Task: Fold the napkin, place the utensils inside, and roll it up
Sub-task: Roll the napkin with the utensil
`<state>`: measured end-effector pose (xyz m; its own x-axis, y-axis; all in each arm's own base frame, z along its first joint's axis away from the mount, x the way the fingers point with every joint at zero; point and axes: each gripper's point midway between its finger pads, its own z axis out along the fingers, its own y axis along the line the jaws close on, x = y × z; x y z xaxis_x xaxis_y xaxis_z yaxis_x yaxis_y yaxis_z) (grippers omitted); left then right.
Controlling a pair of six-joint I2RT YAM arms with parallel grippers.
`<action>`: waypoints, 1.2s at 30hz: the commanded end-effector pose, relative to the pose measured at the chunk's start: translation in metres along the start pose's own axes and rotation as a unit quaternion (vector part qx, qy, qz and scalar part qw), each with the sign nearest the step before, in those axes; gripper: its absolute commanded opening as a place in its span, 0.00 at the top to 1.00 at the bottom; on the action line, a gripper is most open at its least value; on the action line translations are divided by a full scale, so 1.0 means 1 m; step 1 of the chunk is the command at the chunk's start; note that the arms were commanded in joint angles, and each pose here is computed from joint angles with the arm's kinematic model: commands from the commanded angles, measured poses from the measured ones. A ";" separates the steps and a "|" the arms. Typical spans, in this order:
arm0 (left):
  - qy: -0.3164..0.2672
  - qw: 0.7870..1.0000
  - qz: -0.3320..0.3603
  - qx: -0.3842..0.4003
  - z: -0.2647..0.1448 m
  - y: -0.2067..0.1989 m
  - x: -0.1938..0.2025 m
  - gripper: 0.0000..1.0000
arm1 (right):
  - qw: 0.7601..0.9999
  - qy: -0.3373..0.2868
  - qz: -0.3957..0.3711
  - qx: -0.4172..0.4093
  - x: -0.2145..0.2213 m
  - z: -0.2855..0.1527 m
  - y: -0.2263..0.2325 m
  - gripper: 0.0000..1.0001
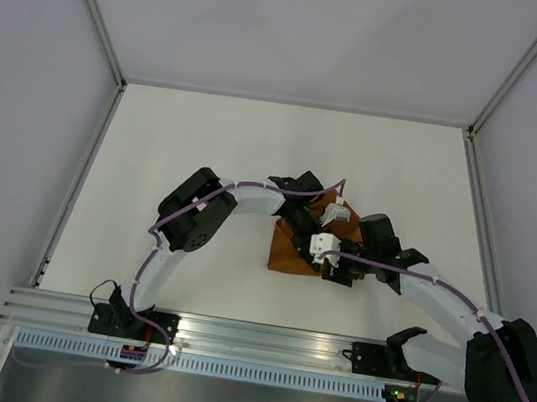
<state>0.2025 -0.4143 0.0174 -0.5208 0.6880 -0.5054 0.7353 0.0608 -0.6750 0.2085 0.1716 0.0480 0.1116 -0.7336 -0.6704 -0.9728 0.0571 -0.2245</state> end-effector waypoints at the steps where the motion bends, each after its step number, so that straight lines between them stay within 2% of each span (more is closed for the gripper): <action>1: 0.052 0.995 -0.075 -0.035 0.006 0.017 0.030 0.98 | 0.998 0.022 -0.020 0.049 0.000 0.004 -0.020 0.35; 13: 0.074 0.989 -0.117 -0.054 0.009 0.028 0.027 0.98 | 0.997 0.071 -0.033 0.009 0.022 0.024 0.007 0.39; 16: 0.070 0.988 -0.125 -0.061 0.007 0.032 0.023 0.95 | 0.997 0.079 -0.026 0.007 0.026 0.025 0.009 0.50; 17: 0.068 0.987 -0.128 -0.064 0.006 0.033 0.021 0.90 | 0.996 0.081 -0.023 0.005 0.027 0.025 0.010 0.56; 18: 0.064 0.987 -0.133 -0.070 0.005 0.034 0.017 0.88 | 0.997 0.081 -0.018 0.005 0.027 0.025 0.010 0.65; 19: 0.060 0.987 -0.135 -0.068 0.003 0.033 0.014 0.87 | 0.996 0.083 -0.015 0.003 0.029 0.025 0.011 0.68; 20: 0.056 0.987 -0.137 -0.064 0.002 0.031 0.011 0.80 | 0.996 0.084 -0.013 0.002 0.029 0.026 0.012 0.70; 24: 0.024 0.985 -0.155 -0.065 -0.006 0.028 -0.008 0.75 | 0.997 0.083 -0.003 -0.004 0.031 0.025 0.015 0.80; 28: -0.042 0.987 -0.147 -0.056 -0.023 0.020 -0.042 0.71 | 0.997 0.074 0.016 -0.022 0.029 0.024 0.014 0.82; 36: -0.138 0.977 -0.156 -0.037 -0.051 0.006 -0.076 0.70 | 0.990 0.060 0.073 -0.101 0.031 0.017 0.011 0.83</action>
<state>0.2366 -0.4176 0.0289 -0.7749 0.5496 -0.3121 0.5384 0.3154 -0.7814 0.2283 0.1658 0.0174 0.0102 -0.8051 -0.5931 -0.9886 0.0810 -0.1270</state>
